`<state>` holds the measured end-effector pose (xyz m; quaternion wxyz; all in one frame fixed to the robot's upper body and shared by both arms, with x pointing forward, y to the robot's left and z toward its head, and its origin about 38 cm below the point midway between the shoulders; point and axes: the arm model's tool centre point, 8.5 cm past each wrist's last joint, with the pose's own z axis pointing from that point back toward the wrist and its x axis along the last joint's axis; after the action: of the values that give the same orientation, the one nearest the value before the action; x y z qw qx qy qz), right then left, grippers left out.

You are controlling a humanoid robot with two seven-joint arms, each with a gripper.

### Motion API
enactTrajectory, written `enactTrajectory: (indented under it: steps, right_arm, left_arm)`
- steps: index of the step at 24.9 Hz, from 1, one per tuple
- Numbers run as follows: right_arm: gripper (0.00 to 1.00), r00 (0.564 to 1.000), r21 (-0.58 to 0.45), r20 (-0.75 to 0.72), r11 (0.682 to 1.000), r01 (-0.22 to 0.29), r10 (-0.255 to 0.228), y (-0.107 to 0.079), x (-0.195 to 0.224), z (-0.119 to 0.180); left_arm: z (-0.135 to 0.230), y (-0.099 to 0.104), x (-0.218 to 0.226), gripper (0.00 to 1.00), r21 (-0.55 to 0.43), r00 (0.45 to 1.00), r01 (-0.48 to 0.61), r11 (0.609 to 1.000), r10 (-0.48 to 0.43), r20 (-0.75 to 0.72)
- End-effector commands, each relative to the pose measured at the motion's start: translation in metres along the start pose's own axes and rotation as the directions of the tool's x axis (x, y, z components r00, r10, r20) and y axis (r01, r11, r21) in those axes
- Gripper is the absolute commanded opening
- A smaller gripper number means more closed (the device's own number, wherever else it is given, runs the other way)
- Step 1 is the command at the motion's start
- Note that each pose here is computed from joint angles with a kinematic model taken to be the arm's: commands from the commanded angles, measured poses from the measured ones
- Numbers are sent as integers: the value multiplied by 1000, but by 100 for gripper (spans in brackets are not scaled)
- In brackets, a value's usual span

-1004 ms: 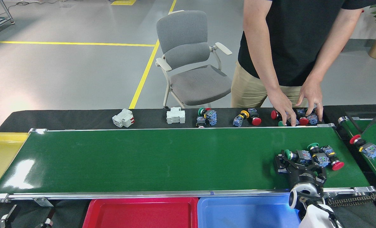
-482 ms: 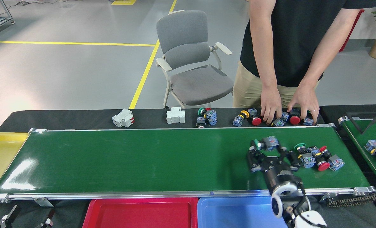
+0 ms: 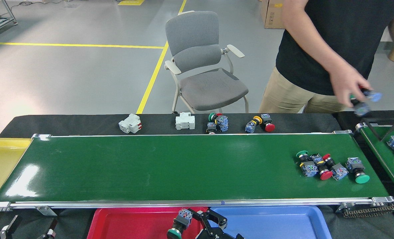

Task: Pick switch part from conveyor to tray
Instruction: 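Lower the button into the red tray and open the right gripper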

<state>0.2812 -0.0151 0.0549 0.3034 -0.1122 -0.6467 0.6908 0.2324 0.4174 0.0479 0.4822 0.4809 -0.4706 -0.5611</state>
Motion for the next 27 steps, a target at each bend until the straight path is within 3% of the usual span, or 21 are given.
enactTrajectory:
  steps: [1, 4, 7, 10, 13, 15, 18, 21, 27]
  right_arm:
    - [100, 1000, -6, 9, 1000, -16, 16, -10, -1, -4]
    - [100, 1000, -37, -6, 999, -31, 30, -23, -8, -5]
    - [100, 993, -143, -111, 989, -41, 26, -52, -41, 7]
    - [100, 946, -297, -316, 954, -29, -70, -83, -88, 29]
    - [100, 845, -401, -515, 912, -86, -147, -92, -130, 66]
    - [100, 747, -418, -637, 900, -128, -190, -82, -154, 101]
    - [100, 665, -372, -722, 918, -140, -192, -53, -162, 148]
    - [100, 622, -317, -762, 941, -115, -181, -21, -146, 186]
    - [100, 588, -294, -790, 948, -120, -171, 0, -139, 210]
  left_arm:
    - [-2, 6, -5, 100, 17, 1000, 12, 1000, -12, -16]
    - [-2, 6, -8, 100, 18, 998, 14, 1000, -13, -62]
    - [-5, 8, -12, 100, 25, 996, 21, 999, -18, -92]
    - [-6, 8, -11, 100, 25, 996, 19, 1000, -16, -89]
    - [-5, 8, -11, 100, 22, 996, 20, 1000, -18, -88]
    - [-5, 7, -10, 100, 21, 996, 18, 1000, -16, -88]
    - [-5, 7, -10, 100, 21, 996, 19, 1000, -18, -88]
    - [-3, 7, -11, 100, 18, 996, 20, 1000, -19, -87]
    - [-3, 7, -11, 100, 16, 996, 23, 1000, -22, -86]
